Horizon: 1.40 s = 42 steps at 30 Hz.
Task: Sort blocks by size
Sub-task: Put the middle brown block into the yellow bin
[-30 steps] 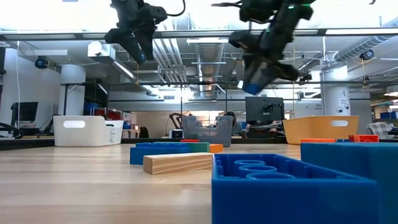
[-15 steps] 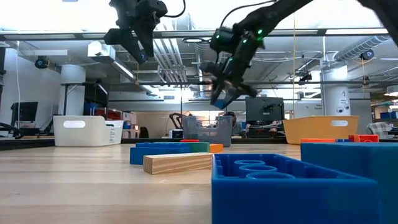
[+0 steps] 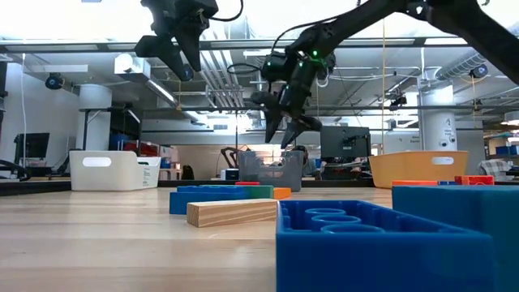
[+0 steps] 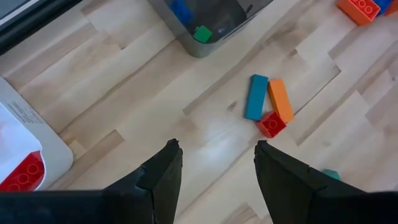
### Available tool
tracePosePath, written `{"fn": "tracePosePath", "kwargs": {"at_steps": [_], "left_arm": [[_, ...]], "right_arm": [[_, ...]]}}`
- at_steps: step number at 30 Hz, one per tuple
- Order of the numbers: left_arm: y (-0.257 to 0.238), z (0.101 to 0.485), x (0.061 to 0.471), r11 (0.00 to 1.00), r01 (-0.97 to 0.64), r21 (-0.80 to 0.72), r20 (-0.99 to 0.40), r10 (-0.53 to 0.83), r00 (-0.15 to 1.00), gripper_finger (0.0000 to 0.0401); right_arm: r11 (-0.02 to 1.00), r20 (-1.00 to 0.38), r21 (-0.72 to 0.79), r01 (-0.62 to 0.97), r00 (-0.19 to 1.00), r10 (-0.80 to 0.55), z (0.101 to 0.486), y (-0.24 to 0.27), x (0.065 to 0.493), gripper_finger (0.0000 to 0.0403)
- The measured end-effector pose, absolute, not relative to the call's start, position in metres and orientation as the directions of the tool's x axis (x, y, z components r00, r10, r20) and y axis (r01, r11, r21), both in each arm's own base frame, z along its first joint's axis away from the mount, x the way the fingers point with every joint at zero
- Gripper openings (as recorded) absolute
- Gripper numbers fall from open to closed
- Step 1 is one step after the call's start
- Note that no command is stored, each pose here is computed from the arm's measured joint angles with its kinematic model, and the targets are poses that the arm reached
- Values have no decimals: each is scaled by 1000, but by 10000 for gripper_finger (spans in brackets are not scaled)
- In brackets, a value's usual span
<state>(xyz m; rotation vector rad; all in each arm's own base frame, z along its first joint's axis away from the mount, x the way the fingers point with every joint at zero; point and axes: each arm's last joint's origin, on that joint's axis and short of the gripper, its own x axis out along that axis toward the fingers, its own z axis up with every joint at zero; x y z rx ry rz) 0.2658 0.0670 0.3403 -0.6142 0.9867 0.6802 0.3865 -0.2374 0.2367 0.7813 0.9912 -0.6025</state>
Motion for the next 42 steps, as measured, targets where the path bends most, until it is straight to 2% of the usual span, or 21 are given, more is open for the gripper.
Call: {"fn": "tracePosePath", "kwargs": {"at_steps": [9, 13, 18, 21, 33, 42], "left_arm": [[57, 338, 264, 661, -735, -147, -915, 191, 355, 178], [48, 337, 262, 661, -737, -144, -931, 163, 327, 178], [30, 335, 259, 640, -746, -184, -956, 61, 287, 178], [16, 335, 259, 616, -758, -213, -959, 15, 281, 178], [-80, 324, 249, 533, -802, -270, -962, -108, 252, 178], [-143, 282, 232, 433, -865, -254, -967, -133, 217, 178]], "right_arm": [[674, -879, 266, 689, 460, -124, 293, -213, 368, 238], [707, -874, 231, 668, 462, -151, 320, -194, 355, 238], [729, -864, 144, 670, 444, -238, 349, -168, 339, 231], [734, -852, 140, 665, 458, -252, 363, -156, 332, 229], [724, -864, 131, 677, 436, -251, 369, -131, 293, 249], [700, -854, 157, 696, 452, -258, 353, -123, 274, 268]]}}
